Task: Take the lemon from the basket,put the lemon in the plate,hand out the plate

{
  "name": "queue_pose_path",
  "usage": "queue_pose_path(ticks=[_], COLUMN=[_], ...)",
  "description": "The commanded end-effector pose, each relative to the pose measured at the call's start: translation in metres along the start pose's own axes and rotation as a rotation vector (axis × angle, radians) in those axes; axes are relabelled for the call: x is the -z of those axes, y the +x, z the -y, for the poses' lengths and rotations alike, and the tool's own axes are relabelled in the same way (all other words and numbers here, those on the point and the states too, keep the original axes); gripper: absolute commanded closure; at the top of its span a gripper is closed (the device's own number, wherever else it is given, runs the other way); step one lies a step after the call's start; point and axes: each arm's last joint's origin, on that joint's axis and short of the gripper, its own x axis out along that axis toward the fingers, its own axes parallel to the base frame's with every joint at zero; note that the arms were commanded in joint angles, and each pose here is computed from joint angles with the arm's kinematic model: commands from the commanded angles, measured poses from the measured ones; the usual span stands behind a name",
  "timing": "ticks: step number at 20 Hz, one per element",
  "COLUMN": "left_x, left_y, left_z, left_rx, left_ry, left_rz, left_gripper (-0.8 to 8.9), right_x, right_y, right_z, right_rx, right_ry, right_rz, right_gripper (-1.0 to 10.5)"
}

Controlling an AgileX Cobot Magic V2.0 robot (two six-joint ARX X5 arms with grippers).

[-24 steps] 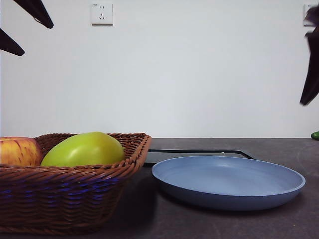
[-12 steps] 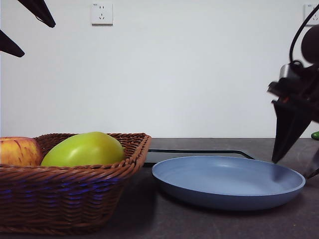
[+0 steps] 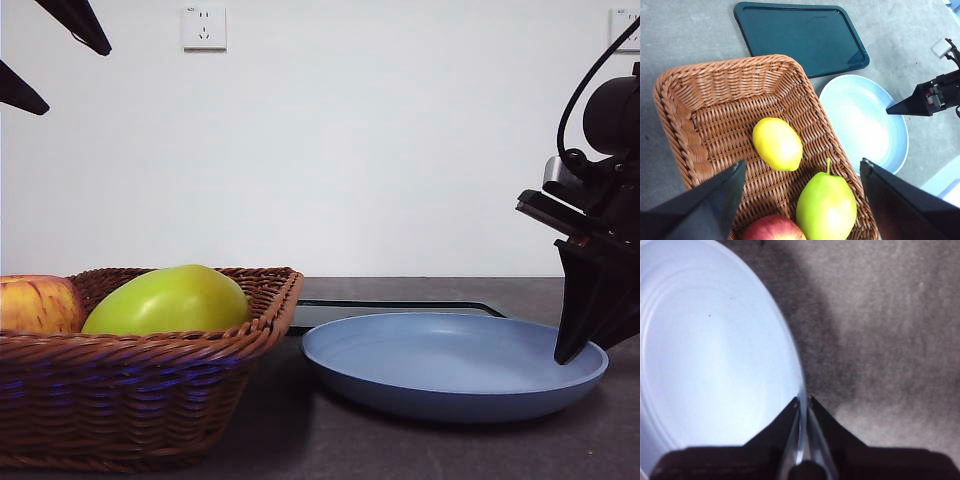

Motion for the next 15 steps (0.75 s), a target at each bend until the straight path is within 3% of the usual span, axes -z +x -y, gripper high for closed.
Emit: queue_pose_path(ticks=[1,3,7,15], left_x=[-0.003,-0.002,0.0,-0.006], left_y=[0.0,0.002,0.012,0.091], left_z=[0.005,0.01,0.017,0.005], left_rx=[0.022,0.038,0.054,-0.037], left_ry=[0.011,0.02,-0.061,-0.077], left_rz=[-0.006,-0.022,-0.065,-0.208], left_gripper=[4.22,4.22,4.22,4.22], right_x=[-0.001,0.002,0.009,0.028], right_y=[-0.005,-0.014,-0.04,-0.092], right_z=[-0.003,-0.007,-0.017,-0.038], right_rx=[0.004,0.003,-0.007,-0.027], right_ry=[-0.002,-0.004,-0.027,-0.103], right_rz=[0.002,0.004,0.054,0.226], right_gripper=[9.4,9.4,9.4,9.4])
